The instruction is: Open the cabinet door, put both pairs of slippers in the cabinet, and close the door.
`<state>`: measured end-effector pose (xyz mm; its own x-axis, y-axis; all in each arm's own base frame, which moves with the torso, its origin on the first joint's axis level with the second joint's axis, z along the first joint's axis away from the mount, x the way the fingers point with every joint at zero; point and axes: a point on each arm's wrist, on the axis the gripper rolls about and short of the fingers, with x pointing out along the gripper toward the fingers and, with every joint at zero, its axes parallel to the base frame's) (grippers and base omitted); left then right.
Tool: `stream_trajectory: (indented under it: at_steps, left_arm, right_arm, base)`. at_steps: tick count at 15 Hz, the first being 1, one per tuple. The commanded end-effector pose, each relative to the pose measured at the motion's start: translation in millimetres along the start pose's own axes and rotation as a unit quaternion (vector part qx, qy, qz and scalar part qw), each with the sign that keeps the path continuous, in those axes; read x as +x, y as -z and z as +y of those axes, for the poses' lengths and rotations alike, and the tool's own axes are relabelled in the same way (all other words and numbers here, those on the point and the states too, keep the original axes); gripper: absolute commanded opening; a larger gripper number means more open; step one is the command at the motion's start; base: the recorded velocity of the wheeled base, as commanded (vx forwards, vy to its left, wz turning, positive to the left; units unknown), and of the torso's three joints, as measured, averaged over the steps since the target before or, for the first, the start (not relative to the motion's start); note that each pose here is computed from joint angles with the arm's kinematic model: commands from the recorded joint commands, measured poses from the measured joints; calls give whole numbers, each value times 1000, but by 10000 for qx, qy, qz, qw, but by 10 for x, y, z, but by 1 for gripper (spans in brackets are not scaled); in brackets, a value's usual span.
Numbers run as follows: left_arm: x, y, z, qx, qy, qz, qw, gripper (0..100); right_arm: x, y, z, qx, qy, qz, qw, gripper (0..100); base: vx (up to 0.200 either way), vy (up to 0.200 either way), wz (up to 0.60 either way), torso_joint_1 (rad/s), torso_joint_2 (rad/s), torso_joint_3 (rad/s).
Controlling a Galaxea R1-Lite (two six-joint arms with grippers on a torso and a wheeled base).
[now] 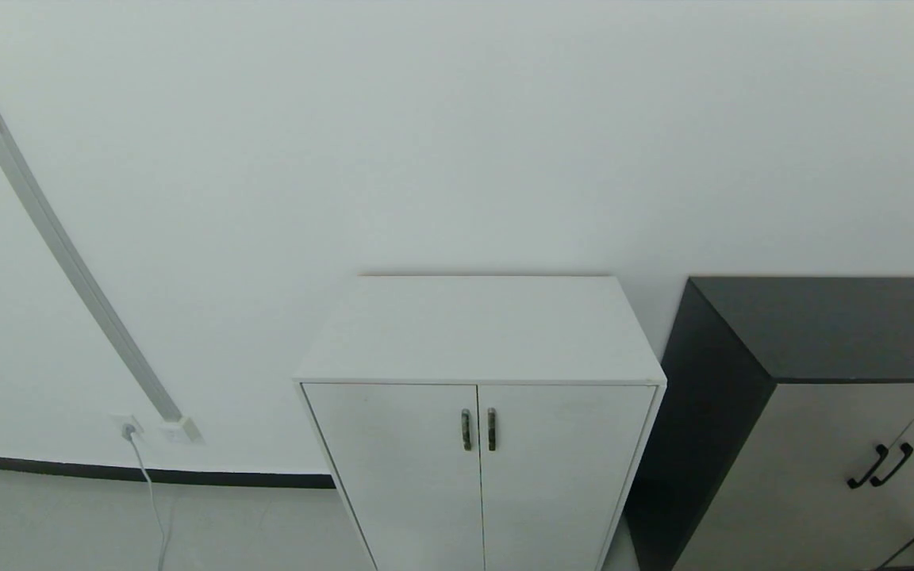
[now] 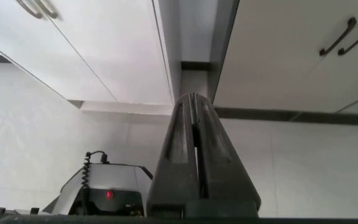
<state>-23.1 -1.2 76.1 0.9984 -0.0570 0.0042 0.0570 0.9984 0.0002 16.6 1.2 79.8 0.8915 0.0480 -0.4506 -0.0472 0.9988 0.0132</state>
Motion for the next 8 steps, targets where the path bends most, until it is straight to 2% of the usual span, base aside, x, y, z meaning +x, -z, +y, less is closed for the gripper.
stream_trajectory:
  at_steps: [1,3,8]
  left_arm:
    - [1,0,0,0,6,6,10000,0]
    - [1,0,0,0,6,6,10000,0]
    - [1,0,0,0,6,6,10000,0]
  right_arm:
    - [-55,46,-1,-25,146,-261,9995,0]
    - [-96,61,1,-10,210,-537,9983,0]
    - [-259,156,18,-19,294,-1731,9845,0]
  base:
    - [0,0,0,0,0,0]
    - [0,0,0,0,0,0]
    - [0,0,0,0,0,0]
